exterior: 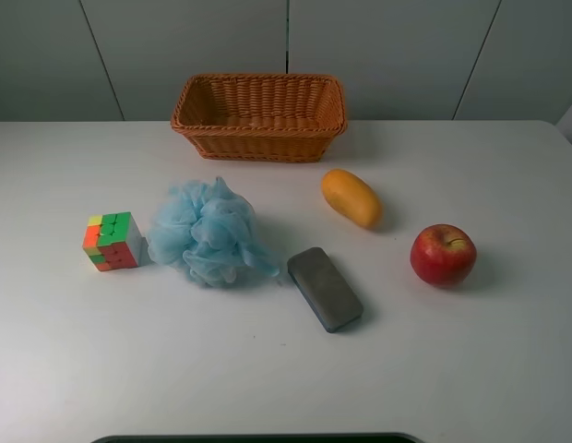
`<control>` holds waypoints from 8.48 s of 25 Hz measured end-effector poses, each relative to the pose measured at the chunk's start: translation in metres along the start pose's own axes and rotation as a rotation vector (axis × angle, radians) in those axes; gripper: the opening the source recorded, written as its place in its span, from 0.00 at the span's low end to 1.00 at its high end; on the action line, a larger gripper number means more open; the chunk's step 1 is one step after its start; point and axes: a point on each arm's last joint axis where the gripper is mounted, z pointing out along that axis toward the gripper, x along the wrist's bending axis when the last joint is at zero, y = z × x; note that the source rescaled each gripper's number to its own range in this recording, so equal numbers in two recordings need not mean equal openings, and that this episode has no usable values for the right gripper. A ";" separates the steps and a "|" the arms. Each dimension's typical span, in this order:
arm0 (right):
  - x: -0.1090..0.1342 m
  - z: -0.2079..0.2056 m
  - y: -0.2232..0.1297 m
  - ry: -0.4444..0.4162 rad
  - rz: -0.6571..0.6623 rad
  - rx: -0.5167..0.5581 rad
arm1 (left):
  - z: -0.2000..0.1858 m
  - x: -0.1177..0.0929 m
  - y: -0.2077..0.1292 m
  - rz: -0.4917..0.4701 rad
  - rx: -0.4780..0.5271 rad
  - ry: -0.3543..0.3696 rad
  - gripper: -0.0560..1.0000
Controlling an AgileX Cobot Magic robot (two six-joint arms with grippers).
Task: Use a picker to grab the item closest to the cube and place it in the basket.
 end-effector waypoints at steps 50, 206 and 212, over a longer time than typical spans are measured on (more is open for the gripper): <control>0.000 0.000 0.000 0.000 0.000 0.000 | 0.313 -0.256 0.100 0.710 0.879 -0.810 0.99; 0.000 0.000 0.000 0.000 0.000 0.000 | -0.002 0.013 0.000 -0.176 0.002 0.111 1.00; 0.000 0.000 0.000 0.000 0.000 0.000 | -0.002 0.012 0.001 -0.160 -0.003 0.099 1.00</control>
